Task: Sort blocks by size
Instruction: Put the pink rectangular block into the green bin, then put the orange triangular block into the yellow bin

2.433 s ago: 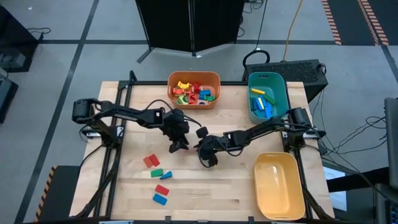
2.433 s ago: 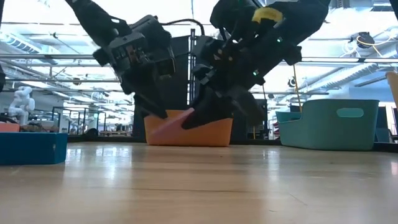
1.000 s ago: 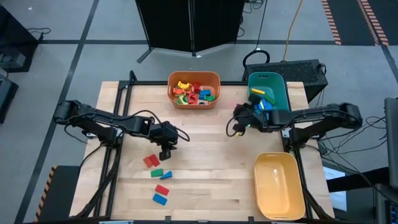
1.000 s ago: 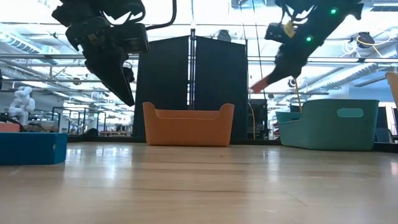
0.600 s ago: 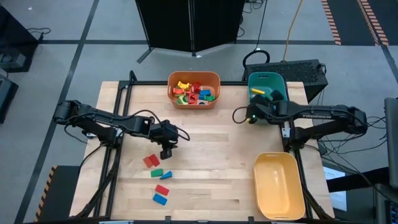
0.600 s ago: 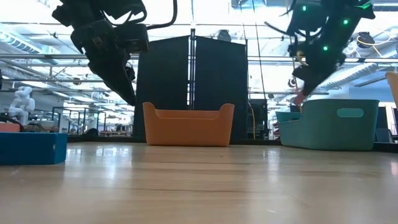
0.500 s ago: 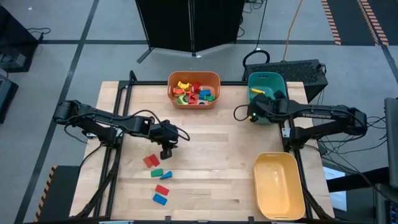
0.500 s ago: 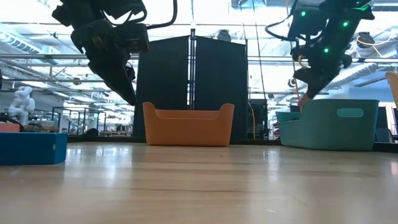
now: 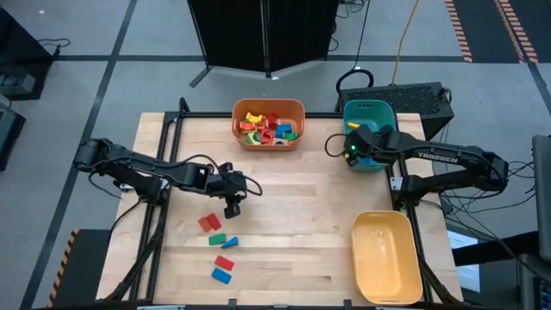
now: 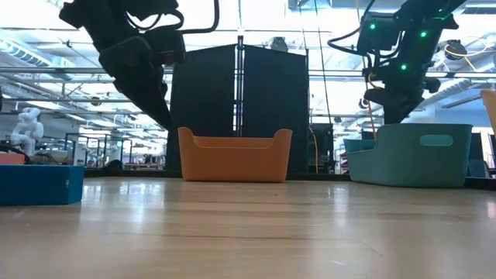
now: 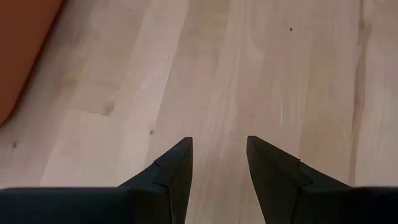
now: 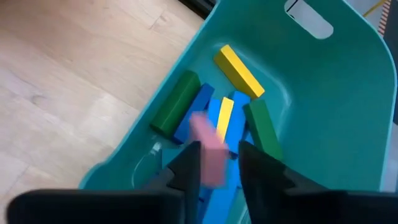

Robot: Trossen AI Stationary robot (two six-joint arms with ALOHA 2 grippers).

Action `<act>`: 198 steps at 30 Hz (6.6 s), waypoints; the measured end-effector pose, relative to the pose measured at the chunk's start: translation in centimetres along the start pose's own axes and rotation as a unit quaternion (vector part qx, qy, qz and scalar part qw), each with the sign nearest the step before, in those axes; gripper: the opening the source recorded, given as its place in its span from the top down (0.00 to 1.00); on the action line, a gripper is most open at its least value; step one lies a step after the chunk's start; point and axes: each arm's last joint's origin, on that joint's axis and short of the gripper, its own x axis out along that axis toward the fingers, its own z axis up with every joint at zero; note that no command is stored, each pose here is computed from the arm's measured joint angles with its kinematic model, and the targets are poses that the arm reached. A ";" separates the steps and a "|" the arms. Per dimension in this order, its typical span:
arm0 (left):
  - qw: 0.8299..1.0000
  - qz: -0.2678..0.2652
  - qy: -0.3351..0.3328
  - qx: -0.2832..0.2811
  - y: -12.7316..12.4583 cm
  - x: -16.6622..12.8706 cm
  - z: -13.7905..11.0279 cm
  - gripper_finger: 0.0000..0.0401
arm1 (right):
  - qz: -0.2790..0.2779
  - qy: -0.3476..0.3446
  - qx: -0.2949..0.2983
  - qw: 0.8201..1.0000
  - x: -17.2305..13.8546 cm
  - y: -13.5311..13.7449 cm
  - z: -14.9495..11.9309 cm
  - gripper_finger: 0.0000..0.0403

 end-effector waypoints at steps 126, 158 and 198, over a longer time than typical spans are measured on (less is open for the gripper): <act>0.925 0.005 -0.284 -0.254 -3.4 -1.9 1.6 0.98 | 0.340 -0.440 -0.306 0.773 -6.9 19.5 -2.4 0.24; 0.879 -0.123 -0.346 -0.303 -2.2 1.3 4.7 0.98 | 0.265 -0.441 -0.317 0.797 -6.6 19.3 -2.6 0.61; 0.982 -0.131 -0.119 -0.059 -2.1 -3.0 -0.2 0.54 | 0.475 -0.159 -0.306 0.809 -13.0 7.0 -8.1 0.69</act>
